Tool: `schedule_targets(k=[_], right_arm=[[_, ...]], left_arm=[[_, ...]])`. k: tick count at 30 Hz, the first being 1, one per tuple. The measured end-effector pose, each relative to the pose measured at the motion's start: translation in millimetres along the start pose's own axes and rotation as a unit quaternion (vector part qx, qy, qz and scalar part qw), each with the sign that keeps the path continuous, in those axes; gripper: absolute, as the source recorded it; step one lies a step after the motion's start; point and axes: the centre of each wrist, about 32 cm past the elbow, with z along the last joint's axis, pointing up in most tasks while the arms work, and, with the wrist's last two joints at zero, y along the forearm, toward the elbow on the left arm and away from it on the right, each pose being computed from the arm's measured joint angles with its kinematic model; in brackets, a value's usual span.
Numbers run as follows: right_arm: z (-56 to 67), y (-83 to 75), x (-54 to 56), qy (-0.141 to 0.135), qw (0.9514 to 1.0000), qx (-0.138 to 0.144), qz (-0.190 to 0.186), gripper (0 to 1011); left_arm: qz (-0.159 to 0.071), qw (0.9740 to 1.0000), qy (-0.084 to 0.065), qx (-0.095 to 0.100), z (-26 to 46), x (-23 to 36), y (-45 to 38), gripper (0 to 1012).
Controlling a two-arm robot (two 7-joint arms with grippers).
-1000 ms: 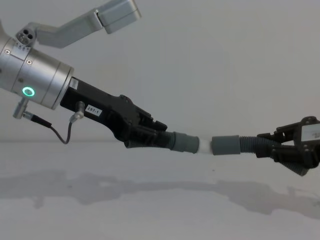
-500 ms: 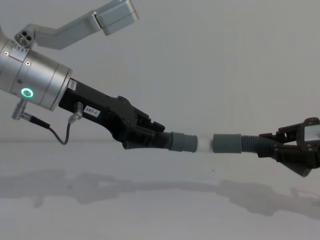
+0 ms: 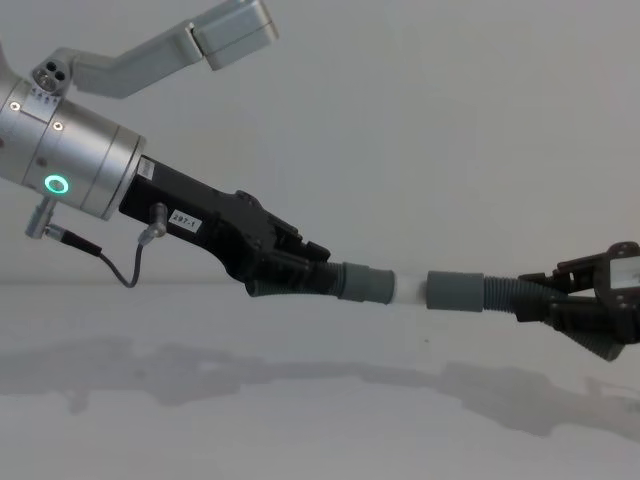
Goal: Use both hands to pick up one end of the pipe from the table, align the ends, and insert them.
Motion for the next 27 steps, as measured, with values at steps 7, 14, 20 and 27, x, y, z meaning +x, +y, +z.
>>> schedule_targets(k=[7,14,20,27], right_arm=[[-1.2,0.2,0.4,0.001,1.0000,-0.002,0.002,282],[-2.9,0.4,1.6,0.005,1.0000,-0.008,0.000,282],[-4.3,0.9,3.0,0.008,0.9999,-0.012,-0.004,282],[-5.6,1.6,4.5,0.012,0.9997,-0.017,-0.010,282]], left_arm=[[0.000,1.0000,0.000,0.000,0.0,0.5,0.0,298],[-0.002,1.0000,0.001,-0.001,-0.3,0.9,0.3,298],[-0.004,1.0000,0.001,-0.002,-1.0,1.2,1.0,298],[-0.007,1.0000,0.002,-0.003,-1.5,1.7,1.6,298]])
